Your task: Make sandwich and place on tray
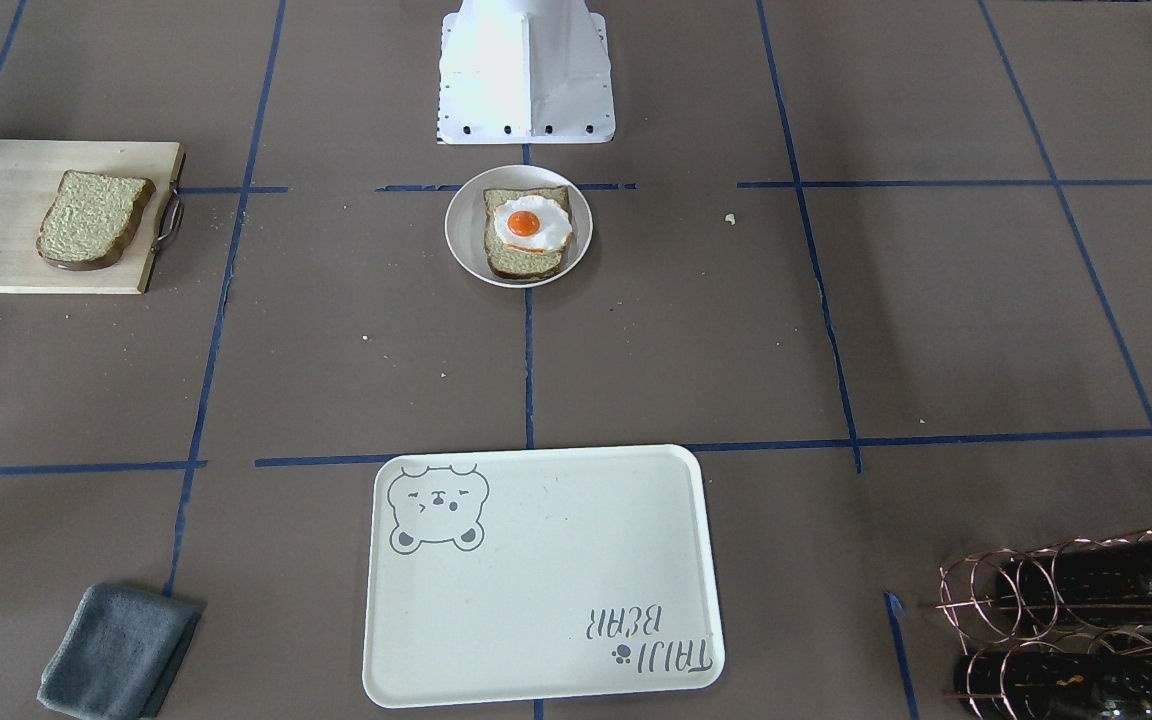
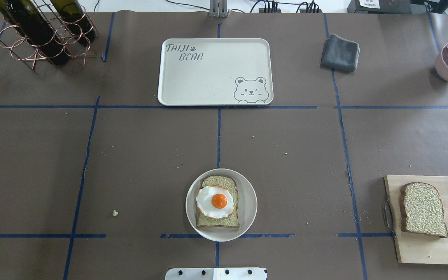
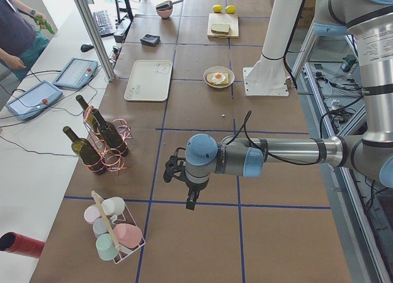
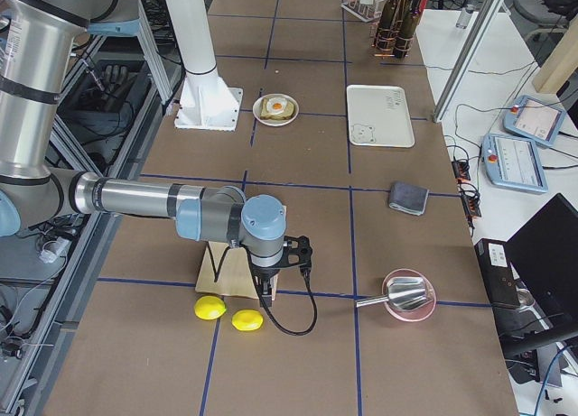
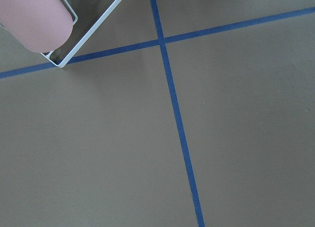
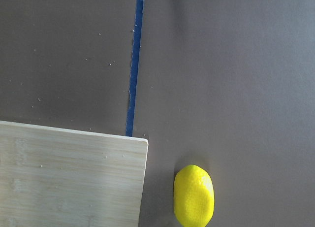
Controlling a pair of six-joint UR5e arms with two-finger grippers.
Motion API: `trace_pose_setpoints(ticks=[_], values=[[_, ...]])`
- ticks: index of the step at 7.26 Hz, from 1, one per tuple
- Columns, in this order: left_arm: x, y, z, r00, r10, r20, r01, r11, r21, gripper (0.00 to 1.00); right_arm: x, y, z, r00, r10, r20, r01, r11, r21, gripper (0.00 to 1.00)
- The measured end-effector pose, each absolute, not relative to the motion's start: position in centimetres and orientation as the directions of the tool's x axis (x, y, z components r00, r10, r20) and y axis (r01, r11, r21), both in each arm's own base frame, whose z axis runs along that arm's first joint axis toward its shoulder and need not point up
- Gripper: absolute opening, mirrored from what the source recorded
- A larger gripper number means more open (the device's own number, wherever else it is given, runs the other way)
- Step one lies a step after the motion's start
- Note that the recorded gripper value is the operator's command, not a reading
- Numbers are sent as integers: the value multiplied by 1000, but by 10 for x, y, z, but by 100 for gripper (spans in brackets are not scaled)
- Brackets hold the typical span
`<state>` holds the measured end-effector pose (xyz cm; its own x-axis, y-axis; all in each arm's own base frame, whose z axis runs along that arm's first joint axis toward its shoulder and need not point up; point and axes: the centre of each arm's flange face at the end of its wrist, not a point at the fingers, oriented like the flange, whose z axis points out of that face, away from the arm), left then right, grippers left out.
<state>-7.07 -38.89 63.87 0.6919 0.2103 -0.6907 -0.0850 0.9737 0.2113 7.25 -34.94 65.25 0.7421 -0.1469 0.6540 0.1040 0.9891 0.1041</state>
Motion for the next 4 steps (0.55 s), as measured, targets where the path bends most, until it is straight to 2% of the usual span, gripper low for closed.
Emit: trace_pose_setpoints(ticks=[2,4], values=[[-71,-388,639,692,210,-691,-85,974,211,100,64,-354,632,681,-245,690,98,964,246,100],[-70,-389,639,692,212,-691,-86,973,212,100,49,-351,615,536,-281,796,76,955,287,100]])
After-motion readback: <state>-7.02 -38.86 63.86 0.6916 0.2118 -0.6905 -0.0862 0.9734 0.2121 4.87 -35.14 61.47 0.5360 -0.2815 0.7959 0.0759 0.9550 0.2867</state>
